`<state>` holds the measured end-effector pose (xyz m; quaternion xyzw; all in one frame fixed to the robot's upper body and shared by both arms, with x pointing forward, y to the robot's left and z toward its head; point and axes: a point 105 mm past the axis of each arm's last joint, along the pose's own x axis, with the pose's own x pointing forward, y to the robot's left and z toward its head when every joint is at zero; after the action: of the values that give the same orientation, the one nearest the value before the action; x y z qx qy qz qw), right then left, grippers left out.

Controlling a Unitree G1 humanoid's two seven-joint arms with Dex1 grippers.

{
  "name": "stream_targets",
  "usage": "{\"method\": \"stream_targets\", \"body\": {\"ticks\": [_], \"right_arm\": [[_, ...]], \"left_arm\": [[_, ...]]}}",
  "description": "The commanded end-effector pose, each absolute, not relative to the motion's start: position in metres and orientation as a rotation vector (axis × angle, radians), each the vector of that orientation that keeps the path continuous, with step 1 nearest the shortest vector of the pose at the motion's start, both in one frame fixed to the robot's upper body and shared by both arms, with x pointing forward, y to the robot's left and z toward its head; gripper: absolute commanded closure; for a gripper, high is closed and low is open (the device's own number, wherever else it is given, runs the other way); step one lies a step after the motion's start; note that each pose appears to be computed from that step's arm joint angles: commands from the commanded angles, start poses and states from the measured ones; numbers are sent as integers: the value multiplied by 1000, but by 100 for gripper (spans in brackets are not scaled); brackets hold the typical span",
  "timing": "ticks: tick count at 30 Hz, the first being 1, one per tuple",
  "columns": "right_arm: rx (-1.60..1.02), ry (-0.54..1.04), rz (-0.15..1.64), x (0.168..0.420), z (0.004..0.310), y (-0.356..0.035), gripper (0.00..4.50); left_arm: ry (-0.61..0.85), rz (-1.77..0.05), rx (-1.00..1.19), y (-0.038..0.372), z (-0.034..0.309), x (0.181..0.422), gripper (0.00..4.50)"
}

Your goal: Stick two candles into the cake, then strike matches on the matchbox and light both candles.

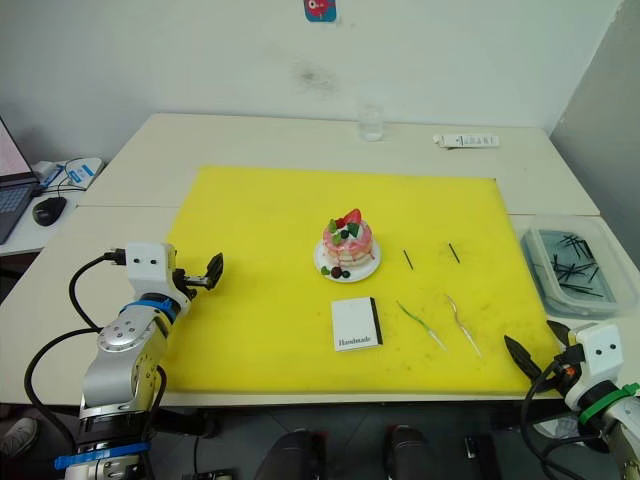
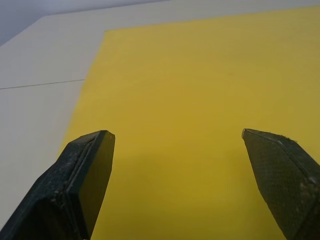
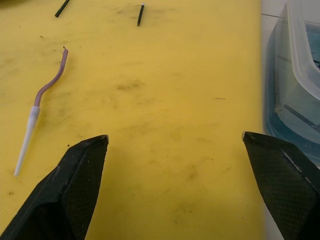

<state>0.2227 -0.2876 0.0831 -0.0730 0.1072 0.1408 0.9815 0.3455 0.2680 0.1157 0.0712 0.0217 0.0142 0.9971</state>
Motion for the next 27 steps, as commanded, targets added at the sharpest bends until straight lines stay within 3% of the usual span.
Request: {"method": "stream_targets", "body": {"ticks": [1,22,27], "right_arm": [[-162,180,290,224,95,-285,3],[-178,198,324,219,102,-278,3],[-178,227,406,214,111,-260,3]], "left_arm": [[-1,24,171,270,131,346,0],[-12,-8,159,263,132,345,0],[-51,-207,126,239,145,332,0]]}}
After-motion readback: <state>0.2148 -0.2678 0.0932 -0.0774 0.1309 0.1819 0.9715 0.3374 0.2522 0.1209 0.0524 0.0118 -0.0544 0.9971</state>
